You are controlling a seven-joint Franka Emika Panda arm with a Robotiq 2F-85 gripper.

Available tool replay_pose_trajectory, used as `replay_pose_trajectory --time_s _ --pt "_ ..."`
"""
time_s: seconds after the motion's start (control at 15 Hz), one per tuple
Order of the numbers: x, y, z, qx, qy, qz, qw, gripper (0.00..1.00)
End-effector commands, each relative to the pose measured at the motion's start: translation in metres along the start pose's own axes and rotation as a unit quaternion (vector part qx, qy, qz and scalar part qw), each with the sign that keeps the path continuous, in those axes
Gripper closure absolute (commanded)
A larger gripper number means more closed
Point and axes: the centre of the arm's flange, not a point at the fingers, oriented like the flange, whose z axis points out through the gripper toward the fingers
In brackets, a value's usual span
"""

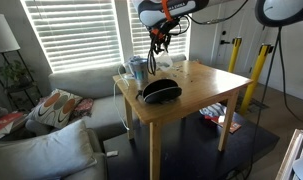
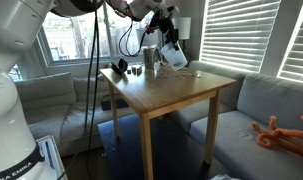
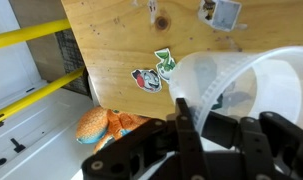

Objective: Put the transparent cup upright

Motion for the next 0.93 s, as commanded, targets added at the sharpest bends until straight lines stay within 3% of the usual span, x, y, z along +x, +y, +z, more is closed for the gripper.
replay_pose_trajectory --time_s 0.0,0.47,0.87 --pt "0.004 0.016 0.004 0.010 -0.018 0.013 0.9997 0.98" --pt "0.003 0.058 0.022 0.054 -0.055 0.050 0.9958 0.99" --pt "-0.020 0.122 0.023 0.131 -0.074 0.100 0.9835 0.99"
